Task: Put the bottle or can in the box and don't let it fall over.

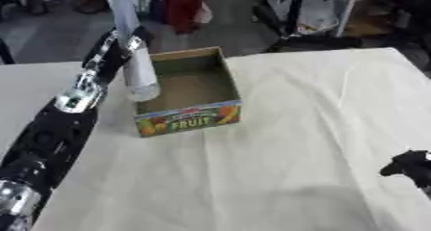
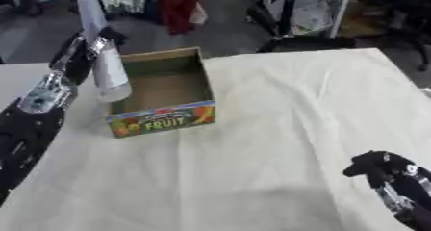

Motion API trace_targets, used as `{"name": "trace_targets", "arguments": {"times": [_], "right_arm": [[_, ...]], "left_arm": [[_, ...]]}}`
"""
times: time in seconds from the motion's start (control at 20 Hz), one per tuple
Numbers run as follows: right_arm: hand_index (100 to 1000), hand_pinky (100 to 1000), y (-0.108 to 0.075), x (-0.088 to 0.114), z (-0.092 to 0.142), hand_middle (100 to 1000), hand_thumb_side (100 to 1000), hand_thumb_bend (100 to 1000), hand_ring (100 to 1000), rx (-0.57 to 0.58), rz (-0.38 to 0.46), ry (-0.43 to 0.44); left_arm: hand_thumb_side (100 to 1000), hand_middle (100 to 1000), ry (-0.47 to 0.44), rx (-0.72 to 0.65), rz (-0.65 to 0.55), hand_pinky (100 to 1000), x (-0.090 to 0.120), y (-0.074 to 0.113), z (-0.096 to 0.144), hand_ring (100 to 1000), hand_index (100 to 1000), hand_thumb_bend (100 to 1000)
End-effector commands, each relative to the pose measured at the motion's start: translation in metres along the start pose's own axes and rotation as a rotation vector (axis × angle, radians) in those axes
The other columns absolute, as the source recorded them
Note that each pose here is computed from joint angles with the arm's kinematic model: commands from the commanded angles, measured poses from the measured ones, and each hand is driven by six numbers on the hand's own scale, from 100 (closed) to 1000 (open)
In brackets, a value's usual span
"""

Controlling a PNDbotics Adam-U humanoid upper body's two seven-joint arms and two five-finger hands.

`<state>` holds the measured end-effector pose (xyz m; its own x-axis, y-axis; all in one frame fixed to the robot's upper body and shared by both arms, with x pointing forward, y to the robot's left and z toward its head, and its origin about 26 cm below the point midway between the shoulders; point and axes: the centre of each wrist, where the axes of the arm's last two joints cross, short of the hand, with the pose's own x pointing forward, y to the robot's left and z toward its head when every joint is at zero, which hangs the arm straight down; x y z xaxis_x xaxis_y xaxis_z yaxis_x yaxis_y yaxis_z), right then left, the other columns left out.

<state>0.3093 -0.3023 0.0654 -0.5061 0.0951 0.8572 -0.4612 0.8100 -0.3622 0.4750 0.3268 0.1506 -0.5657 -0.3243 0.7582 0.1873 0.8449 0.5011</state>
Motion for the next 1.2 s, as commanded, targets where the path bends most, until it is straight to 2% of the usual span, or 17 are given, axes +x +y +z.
{"name": "trace_targets", "arguments": {"times": [0.05,0.25,0.5,0.6,0.7,0.8,0.85,0.9,1.15,1.2], "right_arm": [[698,673,-0.005,0.009,-0.006,554,514,100,629,0.010,0.024,-0.032],[698,673,-0.006,0.008,-0.005,554,514,100,629,0.005,0.025,-0.030],[698,673,-0.006,0.008,-0.004,553,512,100,629,0.001,0.026,-0.030],[697,673,-0.006,0.008,-0.004,553,512,100,629,-0.004,0.028,-0.030],[697,673,-0.007,0.009,-0.003,553,513,100,629,-0.011,0.030,-0.029],[697,673,-0.008,0.009,-0.002,554,514,100,629,-0.019,0.034,-0.026],[697,673,-0.009,0.009,-0.001,554,513,100,630,-0.022,0.036,-0.025],[697,673,-0.010,0.010,-0.001,554,514,100,630,-0.026,0.039,-0.025],[698,673,-0.011,0.010,0.001,554,514,100,630,-0.035,0.046,-0.021],[700,673,-0.013,0.010,0.002,554,515,100,629,-0.043,0.050,-0.019]], "left_arm": [[1000,941,-0.034,-0.081,-0.115,963,0.015,0.009,-0.009,995,1000,228],[1000,974,-0.038,-0.184,-0.198,969,0.021,0.009,-0.008,1000,1000,242],[1000,974,0.003,-0.167,-0.260,961,0.022,0.011,-0.004,1000,1000,245],[1000,959,-0.002,-0.147,-0.287,950,0.024,0.012,-0.001,999,1000,250],[1000,927,-0.023,-0.125,-0.299,920,0.026,0.013,0.007,984,1000,213],[977,899,-0.048,-0.103,-0.282,890,0.025,0.012,0.017,964,1000,214],[971,874,-0.059,-0.089,-0.267,864,0.024,0.011,0.023,939,1000,262],[955,869,-0.065,-0.071,-0.246,854,0.023,0.008,0.029,932,1000,219],[939,865,-0.073,-0.027,-0.164,848,0.022,-0.002,0.060,929,1000,226],[912,820,-0.073,-0.010,-0.142,825,0.022,-0.005,0.066,890,1000,221]]}}
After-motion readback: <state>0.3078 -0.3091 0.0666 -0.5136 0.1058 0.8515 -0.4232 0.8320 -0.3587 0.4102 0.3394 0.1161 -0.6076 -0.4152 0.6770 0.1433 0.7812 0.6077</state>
